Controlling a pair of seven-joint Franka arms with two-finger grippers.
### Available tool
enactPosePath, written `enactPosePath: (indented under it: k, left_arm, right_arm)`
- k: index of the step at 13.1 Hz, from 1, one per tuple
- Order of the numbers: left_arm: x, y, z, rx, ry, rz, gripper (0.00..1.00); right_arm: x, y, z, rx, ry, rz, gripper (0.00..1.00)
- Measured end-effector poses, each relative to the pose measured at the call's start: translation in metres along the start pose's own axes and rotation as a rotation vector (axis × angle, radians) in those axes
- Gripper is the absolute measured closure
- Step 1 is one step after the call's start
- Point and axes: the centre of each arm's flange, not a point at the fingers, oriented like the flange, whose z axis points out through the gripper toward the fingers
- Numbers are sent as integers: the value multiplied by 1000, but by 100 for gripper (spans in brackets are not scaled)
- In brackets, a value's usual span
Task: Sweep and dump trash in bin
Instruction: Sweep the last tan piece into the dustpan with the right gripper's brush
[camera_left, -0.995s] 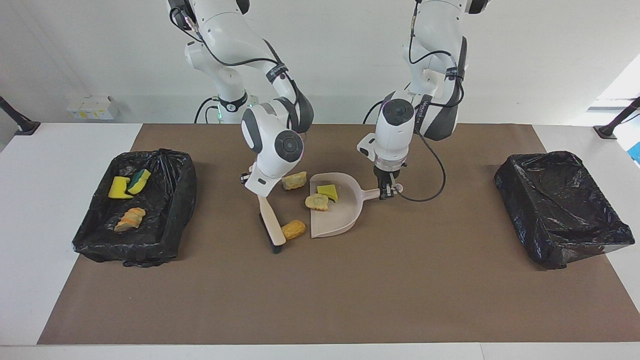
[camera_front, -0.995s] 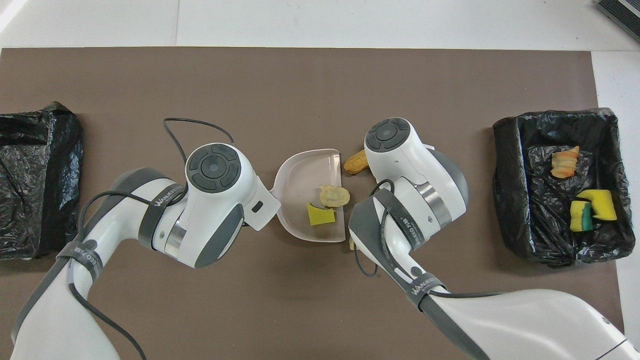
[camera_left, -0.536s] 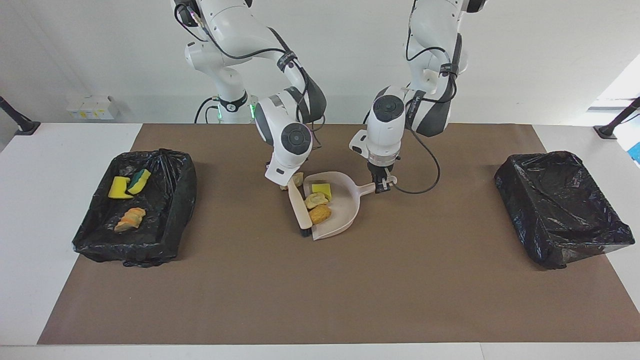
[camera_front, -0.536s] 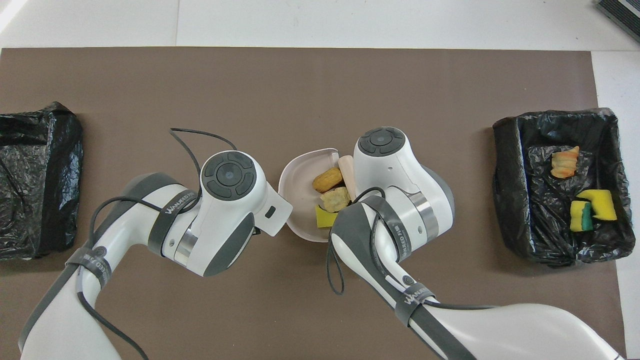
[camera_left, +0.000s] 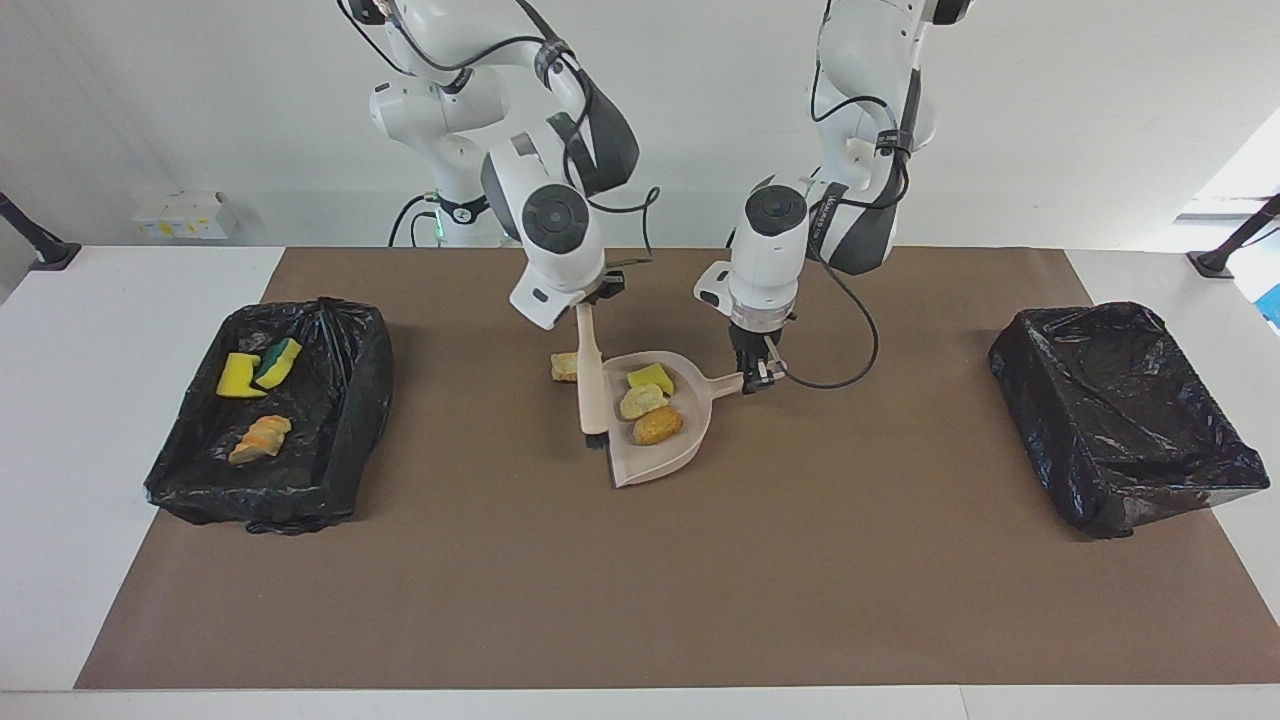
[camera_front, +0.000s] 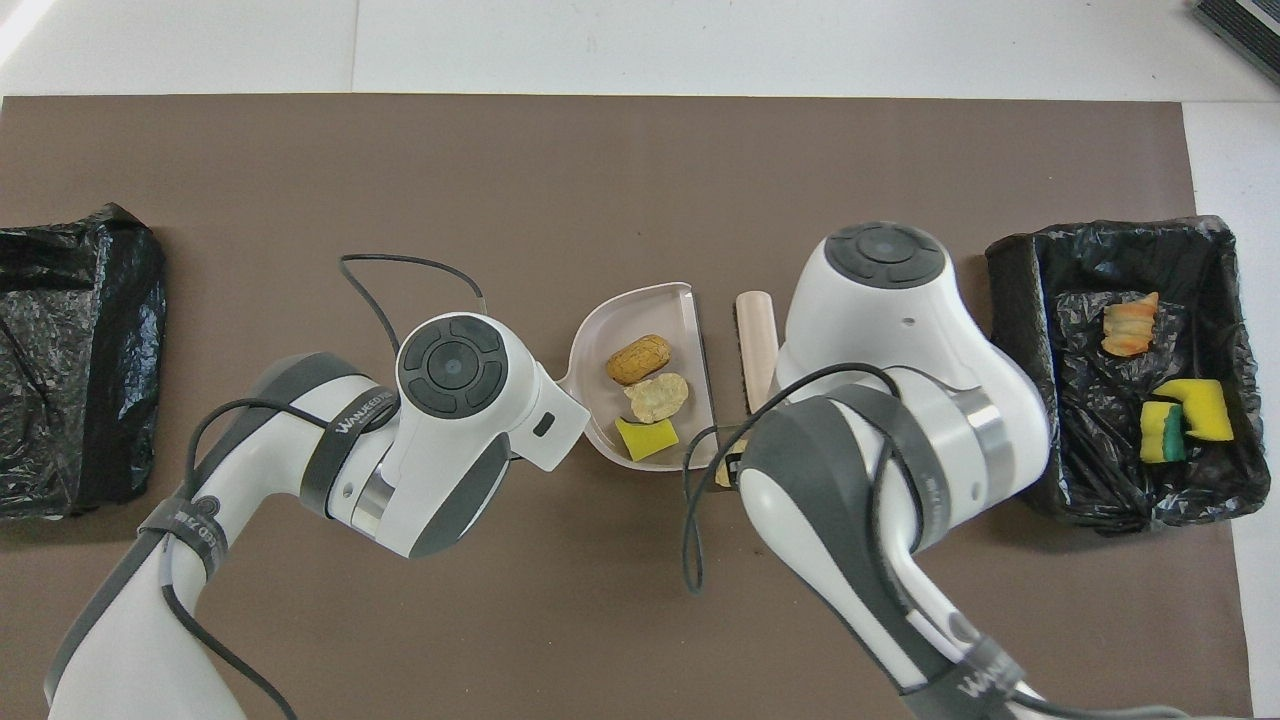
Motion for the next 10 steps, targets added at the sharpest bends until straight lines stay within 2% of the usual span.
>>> enactPosePath:
  k: [2,5,7,10]
  left_arm:
    - [-19,-14,-4,0,10,19,69]
    - [-56,-19,-37,-52,-1,30,69]
    - [-62,-5,-58,-88,-16,36,69]
    - [-59,26,-49,-121,-39,60,69]
  right_arm:
    - [-19,27,-1,-26,-30,96,74]
    - [-36,42,64,-66,-26,117,74]
    - [-40,50,107,-74,-23,109,74]
    - [-41,44,125,-32,-17,100,74]
